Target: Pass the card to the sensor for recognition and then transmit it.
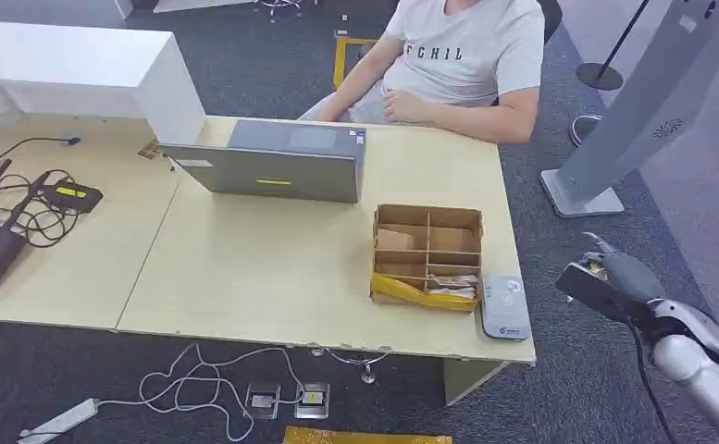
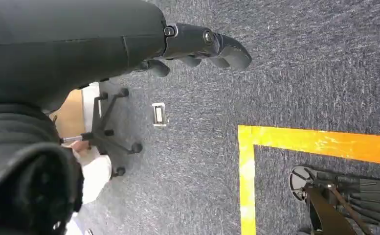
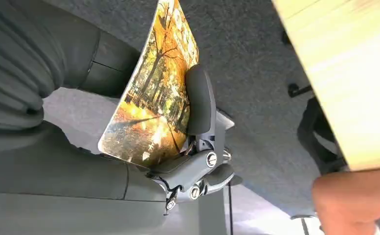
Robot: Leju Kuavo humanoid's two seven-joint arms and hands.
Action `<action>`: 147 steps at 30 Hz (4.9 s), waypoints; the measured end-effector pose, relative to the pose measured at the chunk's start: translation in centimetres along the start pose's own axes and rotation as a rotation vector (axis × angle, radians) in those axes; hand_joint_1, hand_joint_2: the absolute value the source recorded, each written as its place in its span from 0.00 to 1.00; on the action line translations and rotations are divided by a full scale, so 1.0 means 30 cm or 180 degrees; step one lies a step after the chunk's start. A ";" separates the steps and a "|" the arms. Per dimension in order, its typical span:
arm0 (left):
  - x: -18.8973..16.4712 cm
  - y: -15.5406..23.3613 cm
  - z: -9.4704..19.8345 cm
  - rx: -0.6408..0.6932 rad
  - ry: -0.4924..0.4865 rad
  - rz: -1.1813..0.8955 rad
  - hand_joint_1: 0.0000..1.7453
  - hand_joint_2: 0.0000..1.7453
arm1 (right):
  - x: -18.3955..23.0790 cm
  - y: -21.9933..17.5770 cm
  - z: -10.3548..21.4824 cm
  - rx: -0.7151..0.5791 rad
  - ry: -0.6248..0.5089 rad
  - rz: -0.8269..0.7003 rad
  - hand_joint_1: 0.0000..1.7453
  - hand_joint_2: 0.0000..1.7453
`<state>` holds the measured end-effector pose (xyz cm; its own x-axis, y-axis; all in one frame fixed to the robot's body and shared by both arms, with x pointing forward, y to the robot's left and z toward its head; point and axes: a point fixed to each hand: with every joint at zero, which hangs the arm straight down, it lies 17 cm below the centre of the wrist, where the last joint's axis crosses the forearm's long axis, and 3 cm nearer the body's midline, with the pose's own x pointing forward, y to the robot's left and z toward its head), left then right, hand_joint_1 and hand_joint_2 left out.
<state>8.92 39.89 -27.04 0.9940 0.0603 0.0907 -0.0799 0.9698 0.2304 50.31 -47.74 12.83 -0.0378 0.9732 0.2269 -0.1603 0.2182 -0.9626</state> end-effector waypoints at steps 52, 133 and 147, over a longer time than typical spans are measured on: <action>-0.007 -0.008 0.001 -0.0035 0.0013 -0.0115 0.00 0.00 | 0.131 0.215 0.002 0.0163 -0.0151 -0.0302 1.00 1.00; 0.014 -0.022 0.004 -0.0097 -0.0094 -0.0373 0.00 0.00 | 0.648 -0.542 -0.382 -0.0954 -0.0916 0.0074 1.00 1.00; 0.009 -0.025 0.005 -0.0113 -0.0085 -0.0403 0.00 0.00 | 0.543 -0.486 -0.400 -0.0880 -0.0699 0.0181 0.00 0.00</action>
<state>9.23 39.14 -27.05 0.9937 -0.0689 0.0889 0.0493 0.9771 0.2072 63.86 -34.19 28.79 -0.2550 0.9520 0.1691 0.1198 0.2047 -0.9715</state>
